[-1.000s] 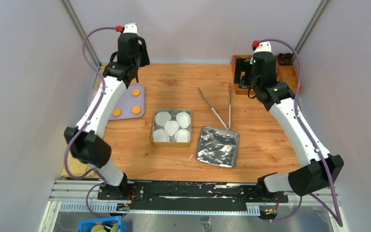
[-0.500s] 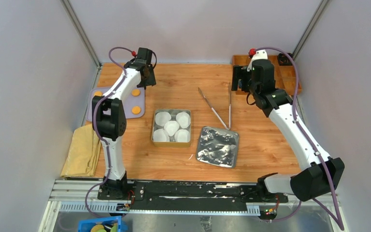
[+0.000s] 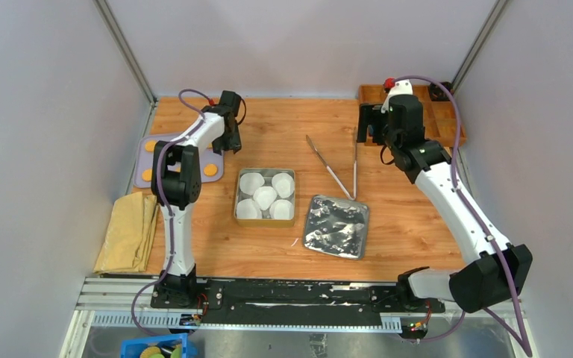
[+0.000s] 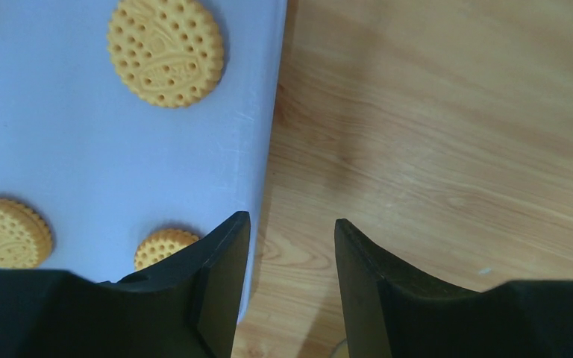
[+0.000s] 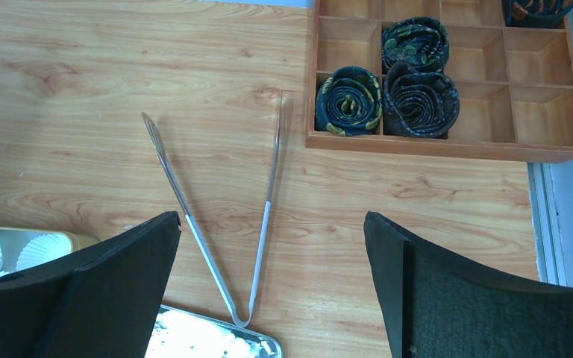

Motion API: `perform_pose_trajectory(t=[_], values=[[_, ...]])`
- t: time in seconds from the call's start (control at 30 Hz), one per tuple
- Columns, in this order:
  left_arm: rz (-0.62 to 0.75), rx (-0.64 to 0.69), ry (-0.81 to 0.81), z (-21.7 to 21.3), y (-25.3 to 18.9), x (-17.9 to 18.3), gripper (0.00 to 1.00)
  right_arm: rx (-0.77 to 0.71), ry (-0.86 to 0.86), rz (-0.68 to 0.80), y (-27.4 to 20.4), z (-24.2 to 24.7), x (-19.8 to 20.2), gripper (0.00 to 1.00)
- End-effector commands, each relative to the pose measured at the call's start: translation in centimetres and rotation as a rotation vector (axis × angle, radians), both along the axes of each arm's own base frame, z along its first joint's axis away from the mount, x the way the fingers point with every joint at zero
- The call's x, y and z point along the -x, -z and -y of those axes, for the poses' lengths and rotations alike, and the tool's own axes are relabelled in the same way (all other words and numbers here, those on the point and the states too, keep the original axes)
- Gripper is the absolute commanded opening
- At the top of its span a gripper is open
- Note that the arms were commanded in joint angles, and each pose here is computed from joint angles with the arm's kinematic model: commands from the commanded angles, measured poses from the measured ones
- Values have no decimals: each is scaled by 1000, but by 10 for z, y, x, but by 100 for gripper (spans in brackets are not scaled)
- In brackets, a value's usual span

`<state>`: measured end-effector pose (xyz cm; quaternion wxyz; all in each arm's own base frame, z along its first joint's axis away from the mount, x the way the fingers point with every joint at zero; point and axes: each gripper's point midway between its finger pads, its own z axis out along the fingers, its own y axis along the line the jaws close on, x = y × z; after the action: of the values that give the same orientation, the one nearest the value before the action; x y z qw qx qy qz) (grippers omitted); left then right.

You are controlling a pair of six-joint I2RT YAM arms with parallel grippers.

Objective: Pack the cookies

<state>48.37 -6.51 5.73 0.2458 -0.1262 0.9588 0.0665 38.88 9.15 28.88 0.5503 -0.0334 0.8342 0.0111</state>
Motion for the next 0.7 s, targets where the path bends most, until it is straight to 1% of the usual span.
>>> perform_pose_trajectory(t=[0.0,0.07,0.23,0.27,0.3,0.43,0.53,0.57,0.67], values=[[-72,-56,-37,-11,20,9,52,-19,-9,43,-13,-2,9,100],[-90,-60,-36,-15,24,11,54,-18,-5,45,-13,0,10,100],[-106,-48,-54,-23,30,11,55,-29,-8,45,-11,-2,10,100],[-106,-43,-52,-23,30,11,52,-31,-10,44,-10,-2,11,100],[-110,-38,-48,-22,32,11,47,-31,-9,42,-9,-2,11,100],[-116,4,-25,-13,36,6,24,-45,-2,58,-13,-2,10,100],[-123,44,-10,-5,39,2,9,-54,1,70,-16,-2,10,100],[-122,54,-7,-2,39,1,6,-57,0,73,-17,-2,10,100],[-103,84,6,6,35,-8,3,-67,0,77,-17,-3,10,100]])
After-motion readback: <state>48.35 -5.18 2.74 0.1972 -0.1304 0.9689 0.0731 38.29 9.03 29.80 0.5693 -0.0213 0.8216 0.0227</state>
